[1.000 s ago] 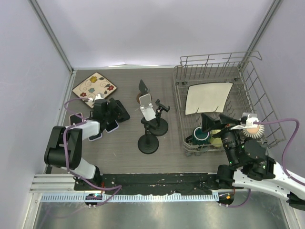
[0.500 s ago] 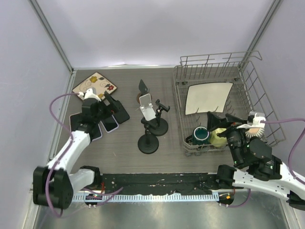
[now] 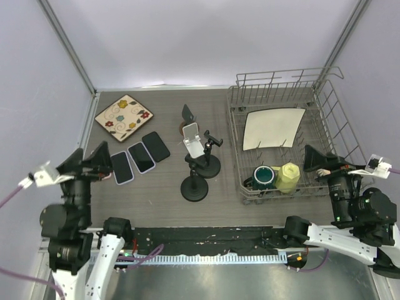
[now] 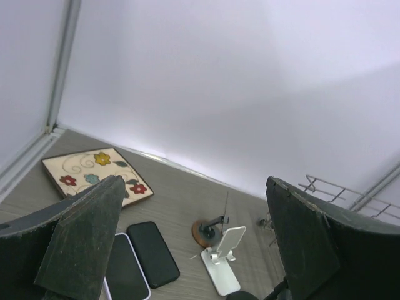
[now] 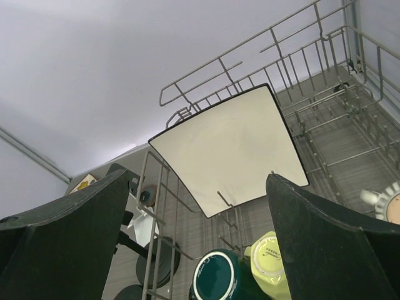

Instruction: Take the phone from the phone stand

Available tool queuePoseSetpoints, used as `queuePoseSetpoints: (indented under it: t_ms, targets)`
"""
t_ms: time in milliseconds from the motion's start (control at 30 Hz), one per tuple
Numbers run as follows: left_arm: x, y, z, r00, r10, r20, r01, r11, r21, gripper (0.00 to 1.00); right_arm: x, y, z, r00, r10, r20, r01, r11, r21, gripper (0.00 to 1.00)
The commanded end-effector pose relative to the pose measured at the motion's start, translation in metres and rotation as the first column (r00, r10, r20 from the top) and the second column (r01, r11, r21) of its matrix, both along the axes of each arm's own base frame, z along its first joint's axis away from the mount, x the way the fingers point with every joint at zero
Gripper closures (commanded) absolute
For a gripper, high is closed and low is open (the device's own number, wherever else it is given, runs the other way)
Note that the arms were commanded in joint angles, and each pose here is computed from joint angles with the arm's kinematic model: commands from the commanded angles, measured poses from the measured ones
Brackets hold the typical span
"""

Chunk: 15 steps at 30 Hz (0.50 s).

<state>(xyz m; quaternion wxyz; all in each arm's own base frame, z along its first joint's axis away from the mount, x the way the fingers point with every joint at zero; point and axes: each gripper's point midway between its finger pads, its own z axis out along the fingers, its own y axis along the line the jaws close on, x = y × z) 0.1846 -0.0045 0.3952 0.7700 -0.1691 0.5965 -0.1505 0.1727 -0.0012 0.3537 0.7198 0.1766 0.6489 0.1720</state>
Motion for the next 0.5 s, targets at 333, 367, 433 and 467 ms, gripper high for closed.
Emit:
queuePoseSetpoints:
  t_ms: [333, 367, 433, 467]
  targets:
    - [-0.038, 0.038, -0.047, 0.981, 0.187, 0.054, -0.189, 0.981, 0.051, 0.0, -0.002, -0.017, -0.013, 0.999, -0.05, 0.019, 0.051, 0.999, -0.015, 0.05]
    - [-0.037, 0.039, -0.047, 0.981, 0.188, 0.053, -0.191, 0.98, 0.047, 0.0, -0.002, -0.017, -0.014, 0.999, -0.049, 0.019, 0.05, 0.999, -0.019, 0.05]
    - [-0.033, 0.039, -0.055, 0.98, 0.196, 0.027, -0.197, 0.979, 0.055, 0.0, -0.002, -0.017, -0.015, 0.998, -0.053, 0.018, 0.054, 0.998, -0.017, 0.05]
    - [-0.033, 0.041, -0.056, 0.978, 0.207, 0.036, -0.209, 0.977, 0.046, 0.0, -0.002, -0.017, -0.016, 0.998, -0.055, 0.016, 0.055, 0.998, -0.021, 0.05]
